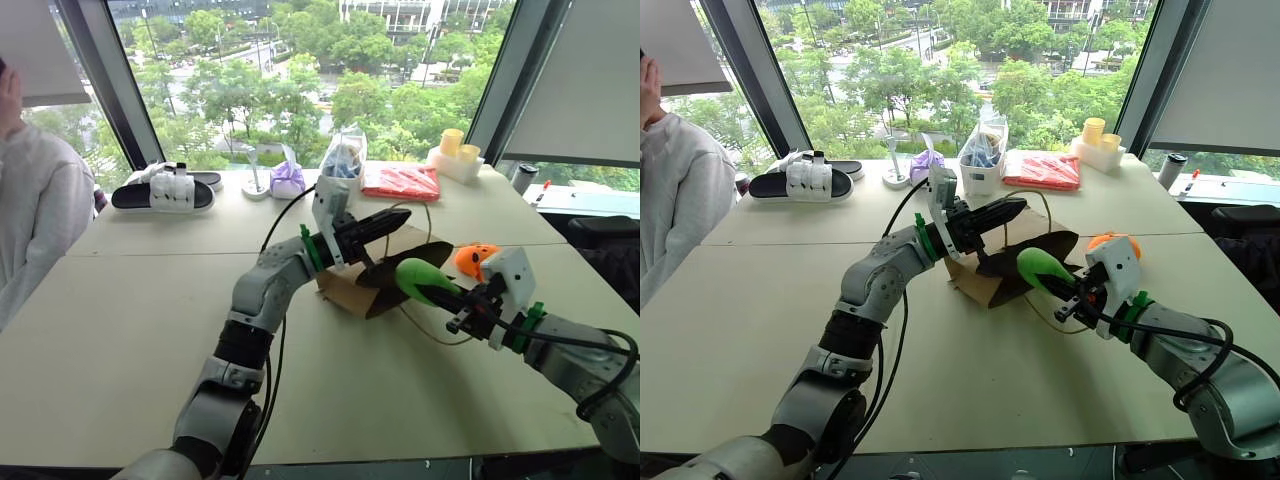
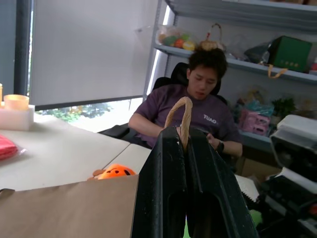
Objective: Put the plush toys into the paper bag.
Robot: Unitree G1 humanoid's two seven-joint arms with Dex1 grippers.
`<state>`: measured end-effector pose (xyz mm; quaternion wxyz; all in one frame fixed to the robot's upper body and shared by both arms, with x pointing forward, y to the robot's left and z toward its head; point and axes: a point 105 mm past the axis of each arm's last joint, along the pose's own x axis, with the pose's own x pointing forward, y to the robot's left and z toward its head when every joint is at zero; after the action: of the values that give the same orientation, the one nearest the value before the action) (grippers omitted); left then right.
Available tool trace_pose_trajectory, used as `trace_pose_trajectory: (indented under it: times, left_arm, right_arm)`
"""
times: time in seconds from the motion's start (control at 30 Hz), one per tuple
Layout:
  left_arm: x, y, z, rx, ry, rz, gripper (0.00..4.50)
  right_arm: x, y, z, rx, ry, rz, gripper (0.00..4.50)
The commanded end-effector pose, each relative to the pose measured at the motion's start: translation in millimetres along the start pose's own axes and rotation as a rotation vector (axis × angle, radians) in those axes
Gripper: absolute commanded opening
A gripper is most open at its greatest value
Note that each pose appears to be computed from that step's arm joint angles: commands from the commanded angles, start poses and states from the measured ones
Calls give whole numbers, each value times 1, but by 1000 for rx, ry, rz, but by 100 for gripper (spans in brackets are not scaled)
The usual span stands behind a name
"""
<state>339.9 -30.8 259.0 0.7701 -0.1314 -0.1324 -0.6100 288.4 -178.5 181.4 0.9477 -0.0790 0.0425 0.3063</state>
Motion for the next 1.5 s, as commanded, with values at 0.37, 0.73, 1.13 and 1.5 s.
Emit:
trace_pose_trajectory:
  times: [0.37,0.73,1.13,1.5]
  left_arm:
    - [-5,-22,17,-36,-45,-73,0]
    - [-9,0,18,-37,-64,47,0]
    - [-14,18,17,-17,-64,109,0]
    - [-12,10,12,-9,-46,81,0]
  right_arm:
    - [61,10,6,-153,-2,99,5]
    - [56,6,18,-180,-23,111,447]
    - [-35,-65,65,283,-346,-71,447]
    - [31,-190,-22,135,20,-818,447]
